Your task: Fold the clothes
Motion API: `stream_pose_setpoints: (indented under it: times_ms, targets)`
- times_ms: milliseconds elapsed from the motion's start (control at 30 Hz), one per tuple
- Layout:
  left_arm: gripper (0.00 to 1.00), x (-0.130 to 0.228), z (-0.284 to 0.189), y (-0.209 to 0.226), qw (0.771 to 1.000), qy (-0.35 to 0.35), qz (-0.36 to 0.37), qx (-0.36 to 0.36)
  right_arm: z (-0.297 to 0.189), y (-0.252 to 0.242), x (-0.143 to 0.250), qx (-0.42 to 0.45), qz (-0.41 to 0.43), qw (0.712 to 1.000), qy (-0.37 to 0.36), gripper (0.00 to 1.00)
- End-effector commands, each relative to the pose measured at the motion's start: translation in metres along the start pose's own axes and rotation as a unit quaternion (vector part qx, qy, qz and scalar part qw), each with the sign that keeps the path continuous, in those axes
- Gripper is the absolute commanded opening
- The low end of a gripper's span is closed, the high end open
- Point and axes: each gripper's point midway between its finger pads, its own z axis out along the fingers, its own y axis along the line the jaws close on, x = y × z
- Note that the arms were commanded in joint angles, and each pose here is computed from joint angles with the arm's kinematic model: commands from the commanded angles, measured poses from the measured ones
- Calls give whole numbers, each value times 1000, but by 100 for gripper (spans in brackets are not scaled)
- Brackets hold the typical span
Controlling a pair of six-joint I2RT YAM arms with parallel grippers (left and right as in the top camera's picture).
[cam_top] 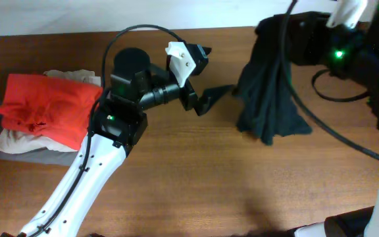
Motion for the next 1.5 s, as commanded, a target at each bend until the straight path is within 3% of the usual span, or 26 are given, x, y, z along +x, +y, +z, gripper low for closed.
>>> stream_pose_setpoints:
  times_ms: [0,400,667,1000,1133,1467]
  targets:
    - [99,-20,-1,-15,999,-29,-5,42,4,8,0,-3,-14,1000,-1,4]
    - [99,-41,-4,-23,997,-49,17,61,31,15,11,-7,-19,999,26,4]
    - [89,-30,-1,-11,999,-30,23,30,35,39,19,-36,-18,999,36,4]
    - [52,-24,1,0,1000,-19,20,1,36,51,32,-31,-30,998,50,4]
    - [2,-17,1,9,999,-5,20,-27,35,44,32,-11,-30,998,49,4]
    - [0,-39,-10,27,995,19,39,-91,33,10,31,83,-33,995,39,10]
